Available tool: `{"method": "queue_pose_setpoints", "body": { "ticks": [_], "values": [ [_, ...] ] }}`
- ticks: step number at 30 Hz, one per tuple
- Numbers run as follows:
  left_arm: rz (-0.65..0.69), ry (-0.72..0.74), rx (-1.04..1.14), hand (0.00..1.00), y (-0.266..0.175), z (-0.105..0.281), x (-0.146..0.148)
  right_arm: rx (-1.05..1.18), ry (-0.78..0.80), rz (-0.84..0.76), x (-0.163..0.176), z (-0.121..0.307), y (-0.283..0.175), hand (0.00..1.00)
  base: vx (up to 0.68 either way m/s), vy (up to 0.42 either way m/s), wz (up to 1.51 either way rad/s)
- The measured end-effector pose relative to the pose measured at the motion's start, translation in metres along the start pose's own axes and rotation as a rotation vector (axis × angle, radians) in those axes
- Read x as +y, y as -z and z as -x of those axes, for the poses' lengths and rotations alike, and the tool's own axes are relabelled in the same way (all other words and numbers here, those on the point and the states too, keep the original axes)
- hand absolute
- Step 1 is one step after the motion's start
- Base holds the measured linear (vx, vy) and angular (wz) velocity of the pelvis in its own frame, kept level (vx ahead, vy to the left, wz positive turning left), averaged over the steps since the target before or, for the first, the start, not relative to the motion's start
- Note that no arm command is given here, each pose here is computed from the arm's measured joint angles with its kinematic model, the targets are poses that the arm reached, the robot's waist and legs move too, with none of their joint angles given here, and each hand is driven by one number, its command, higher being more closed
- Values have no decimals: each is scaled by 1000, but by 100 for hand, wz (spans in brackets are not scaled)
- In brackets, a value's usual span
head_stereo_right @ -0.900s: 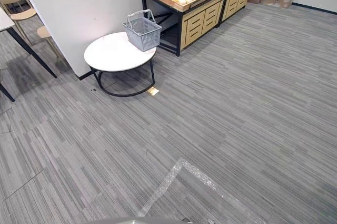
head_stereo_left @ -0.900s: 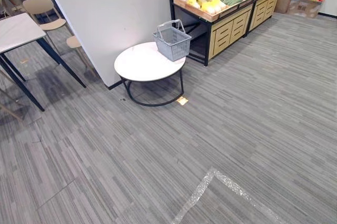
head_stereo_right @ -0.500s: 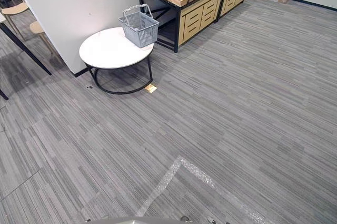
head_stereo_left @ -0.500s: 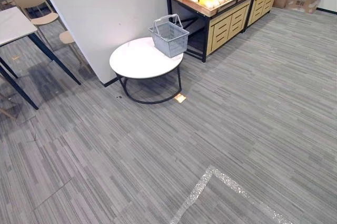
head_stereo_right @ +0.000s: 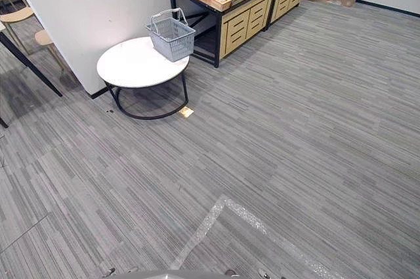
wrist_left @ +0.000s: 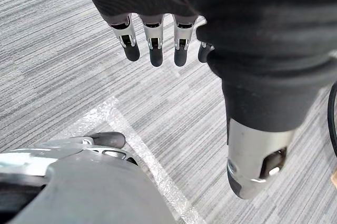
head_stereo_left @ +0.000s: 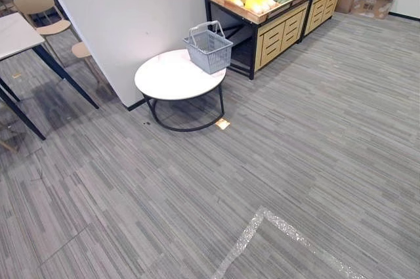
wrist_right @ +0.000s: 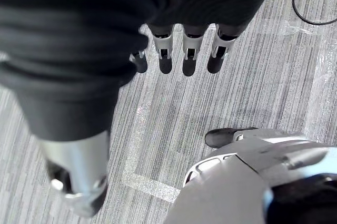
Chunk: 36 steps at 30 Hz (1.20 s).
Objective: Pick vegetable in the basket
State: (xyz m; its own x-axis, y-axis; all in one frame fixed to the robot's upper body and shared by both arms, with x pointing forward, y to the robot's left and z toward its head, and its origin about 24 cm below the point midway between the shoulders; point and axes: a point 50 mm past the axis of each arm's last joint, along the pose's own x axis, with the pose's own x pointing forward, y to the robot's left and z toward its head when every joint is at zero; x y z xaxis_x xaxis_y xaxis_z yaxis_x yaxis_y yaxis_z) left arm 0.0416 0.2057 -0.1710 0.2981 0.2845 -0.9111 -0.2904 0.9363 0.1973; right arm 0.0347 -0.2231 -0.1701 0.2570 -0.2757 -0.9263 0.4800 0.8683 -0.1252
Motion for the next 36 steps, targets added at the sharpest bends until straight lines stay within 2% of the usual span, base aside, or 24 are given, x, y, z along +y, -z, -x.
{"method": "queue_pose_setpoints", "body": {
  "ticks": [19,26,34,36],
  "values": [
    [-3,-1,-12,0,-2,0,2,5,-3,-10,2,0,1,0,2,-1,0],
    [-22,-45,-73,0,-26,-6,11,-44,-29,-67,18,-3,-19,0,-52,-39,-3],
    [179,-67,-77,0,-22,-3,8,-67,-9,-93,12,-3,-19,0,51,-103,12],
    [192,-62,-75,0,-22,-2,6,-102,-25,-88,18,-5,-34,0,237,35,-7]
  ]
}}
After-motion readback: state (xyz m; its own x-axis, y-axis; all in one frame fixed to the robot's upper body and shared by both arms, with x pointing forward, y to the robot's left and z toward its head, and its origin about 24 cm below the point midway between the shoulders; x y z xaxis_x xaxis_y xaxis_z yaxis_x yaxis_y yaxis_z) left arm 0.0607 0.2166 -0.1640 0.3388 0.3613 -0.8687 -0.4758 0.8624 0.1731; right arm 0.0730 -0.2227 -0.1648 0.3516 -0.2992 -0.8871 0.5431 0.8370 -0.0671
